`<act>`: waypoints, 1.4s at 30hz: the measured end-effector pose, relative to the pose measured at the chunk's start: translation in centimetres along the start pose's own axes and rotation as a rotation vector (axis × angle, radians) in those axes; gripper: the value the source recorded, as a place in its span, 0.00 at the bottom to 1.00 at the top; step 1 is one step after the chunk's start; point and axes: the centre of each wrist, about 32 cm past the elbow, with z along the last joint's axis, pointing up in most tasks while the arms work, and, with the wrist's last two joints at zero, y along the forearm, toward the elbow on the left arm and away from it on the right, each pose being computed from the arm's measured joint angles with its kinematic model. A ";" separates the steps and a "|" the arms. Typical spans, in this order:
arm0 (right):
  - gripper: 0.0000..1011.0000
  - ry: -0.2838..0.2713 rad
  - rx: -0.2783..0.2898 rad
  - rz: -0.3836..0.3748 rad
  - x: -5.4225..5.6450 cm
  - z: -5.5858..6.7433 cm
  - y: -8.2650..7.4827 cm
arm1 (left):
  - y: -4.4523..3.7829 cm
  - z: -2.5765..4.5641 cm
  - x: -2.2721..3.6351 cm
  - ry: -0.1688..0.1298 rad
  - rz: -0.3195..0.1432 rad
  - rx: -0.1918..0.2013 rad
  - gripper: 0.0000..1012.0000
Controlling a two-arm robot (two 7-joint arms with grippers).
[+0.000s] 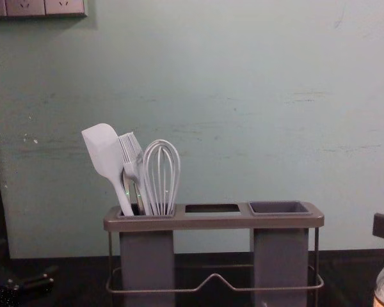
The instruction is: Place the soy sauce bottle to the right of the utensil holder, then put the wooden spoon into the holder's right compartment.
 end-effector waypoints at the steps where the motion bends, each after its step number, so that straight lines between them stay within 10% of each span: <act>1: 0.39 -0.001 0.001 -0.005 0.4 0.0 0.1 | 0.00 0.00 0.00 0.000 0.000 0.000 0.99; 21: 0.39 -0.039 0.039 0.038 6.3 -1.7 2.8 | 0.00 0.00 0.00 0.000 0.000 0.000 0.99; 42: 0.39 0.033 0.034 0.025 8.0 -2.6 6.4 | 0.00 0.00 0.00 0.000 0.000 0.000 0.99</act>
